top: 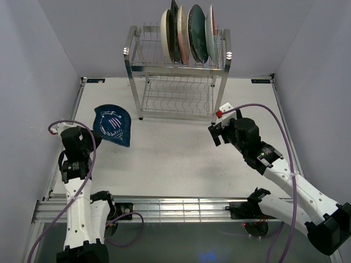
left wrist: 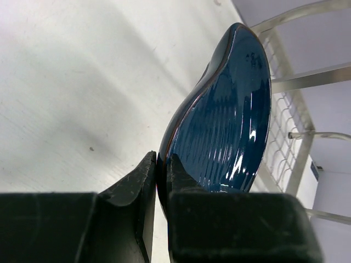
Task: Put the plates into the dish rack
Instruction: Pick up the plate at the center of the board.
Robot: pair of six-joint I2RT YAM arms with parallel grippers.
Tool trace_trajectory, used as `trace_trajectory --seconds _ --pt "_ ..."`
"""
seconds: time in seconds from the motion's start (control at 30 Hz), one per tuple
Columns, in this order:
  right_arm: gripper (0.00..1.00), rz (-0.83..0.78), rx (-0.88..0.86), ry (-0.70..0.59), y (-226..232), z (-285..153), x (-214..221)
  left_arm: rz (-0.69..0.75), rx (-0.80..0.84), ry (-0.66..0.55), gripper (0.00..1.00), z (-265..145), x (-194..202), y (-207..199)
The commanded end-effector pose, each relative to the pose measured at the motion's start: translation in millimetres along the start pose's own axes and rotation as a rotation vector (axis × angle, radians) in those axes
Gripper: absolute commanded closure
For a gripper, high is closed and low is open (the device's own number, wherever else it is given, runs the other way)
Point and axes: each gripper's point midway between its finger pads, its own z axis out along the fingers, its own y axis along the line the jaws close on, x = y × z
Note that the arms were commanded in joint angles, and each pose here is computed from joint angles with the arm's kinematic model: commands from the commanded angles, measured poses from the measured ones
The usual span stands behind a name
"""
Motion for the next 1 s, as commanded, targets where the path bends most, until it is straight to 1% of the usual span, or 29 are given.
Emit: trace_trajectory --seconds 0.0,0.07,0.1,0.3,0.4,0.77,0.97 --pt "0.10 -0.005 0.008 -0.031 -2.3 -1.5 -10.8 0.000 0.147 -0.136 1.00 -31.3 -51.3 -54.9" --pt "0.10 -0.004 0.008 -0.033 -2.7 -1.2 -11.4 0.009 0.162 -0.139 1.00 -37.5 -58.6 -64.4" --pt "0.10 -0.005 0.006 -0.032 -2.1 -1.3 -11.2 0.013 0.182 -0.159 1.00 -44.6 -68.8 -74.9" --pt "0.10 -0.007 0.003 -0.033 -1.4 -1.3 -11.4 0.018 0.234 -0.221 1.00 -67.7 -102.7 -108.1" --pt "0.10 -0.007 0.007 -0.030 -2.2 -0.8 -10.5 0.025 0.269 -0.212 1.00 -73.2 -110.0 -123.4" --pt "0.10 -0.011 0.007 -0.026 -1.8 0.1 -10.2 0.040 0.377 -0.235 1.00 -95.6 -153.2 -182.1" --pt "0.10 -0.015 0.003 -0.027 -0.1 0.1 -11.1 0.064 0.415 -0.235 1.00 -104.4 -162.5 -198.5"
